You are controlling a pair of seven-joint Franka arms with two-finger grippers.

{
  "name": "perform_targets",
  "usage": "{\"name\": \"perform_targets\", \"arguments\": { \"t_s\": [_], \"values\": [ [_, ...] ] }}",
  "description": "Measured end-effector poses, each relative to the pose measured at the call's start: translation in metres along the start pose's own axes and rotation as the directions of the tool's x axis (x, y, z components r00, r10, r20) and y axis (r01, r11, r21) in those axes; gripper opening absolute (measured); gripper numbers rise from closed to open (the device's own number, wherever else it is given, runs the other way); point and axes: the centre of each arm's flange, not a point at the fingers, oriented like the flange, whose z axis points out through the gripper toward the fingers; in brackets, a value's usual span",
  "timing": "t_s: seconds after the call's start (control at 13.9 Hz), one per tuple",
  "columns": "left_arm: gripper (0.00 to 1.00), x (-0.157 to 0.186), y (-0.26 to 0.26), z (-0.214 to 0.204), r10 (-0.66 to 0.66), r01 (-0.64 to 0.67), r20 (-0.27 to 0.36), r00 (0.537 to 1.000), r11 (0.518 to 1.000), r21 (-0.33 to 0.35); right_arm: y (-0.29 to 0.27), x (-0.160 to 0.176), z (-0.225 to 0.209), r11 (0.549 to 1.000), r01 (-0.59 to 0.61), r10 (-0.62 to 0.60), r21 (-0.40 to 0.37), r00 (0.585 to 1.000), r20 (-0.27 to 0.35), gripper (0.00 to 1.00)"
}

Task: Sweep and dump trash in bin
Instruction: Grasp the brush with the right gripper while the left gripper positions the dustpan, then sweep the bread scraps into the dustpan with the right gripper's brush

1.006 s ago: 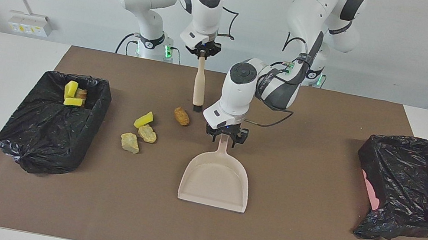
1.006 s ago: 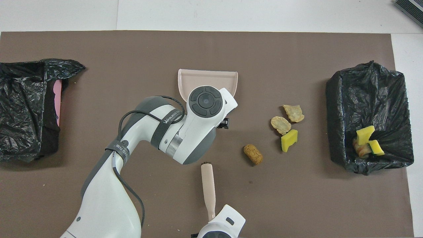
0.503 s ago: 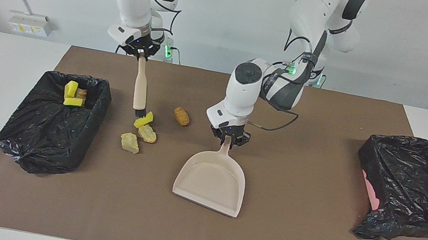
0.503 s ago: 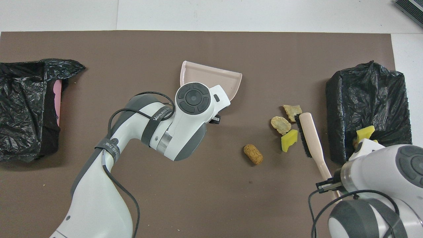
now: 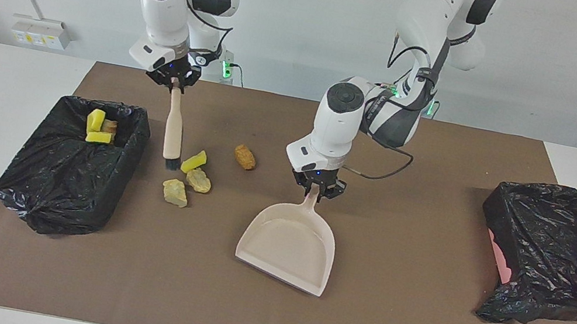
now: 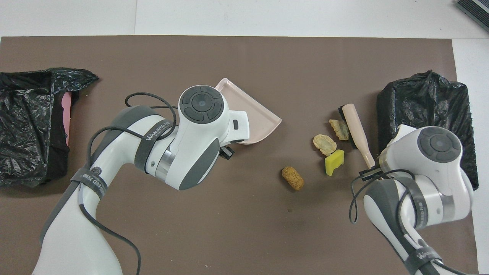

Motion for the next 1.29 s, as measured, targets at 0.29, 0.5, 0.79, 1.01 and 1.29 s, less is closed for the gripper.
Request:
{"name": "perform_targets", "arguments": {
  "t_s": [0.29, 0.5, 0.79, 1.01, 1.29],
  "values": [
    [0.32, -0.018, 0.002, 0.021, 0.287, -0.287, 0.04, 0.957, 0.958, -0.025, -0.044, 0.019, 0.015, 0.999, -0.025, 0.025, 0.042, 1.0, -0.005, 0.26],
    [0.32, -0.03, 0.009, 0.024, 0.366, -0.366, 0.054, 0.929, 0.931, 0.001, -0.121, 0.028, 0.0, 0.992, -0.064, 0.065, 0.112, 0.998, -0.011, 0.26],
    [0.32, -0.046, 0.041, 0.032, 0.441, -0.445, 0.067, 0.895, 0.894, 0.053, -0.149, 0.033, -0.05, 0.989, -0.119, 0.112, 0.093, 0.99, 0.08, 0.26],
    [0.32, -0.055, 0.044, 0.036, 0.474, -0.478, 0.07, 0.877, 0.876, 0.055, -0.116, 0.036, -0.091, 0.998, -0.047, 0.049, -0.03, 0.995, 0.091, 0.26],
    [0.32, -0.057, 0.041, 0.038, 0.543, -0.546, 0.056, 0.838, 0.835, 0.065, -0.05, 0.042, -0.066, 0.995, 0.09, -0.085, -0.046, 0.992, 0.098, 0.26]
  ]
}}
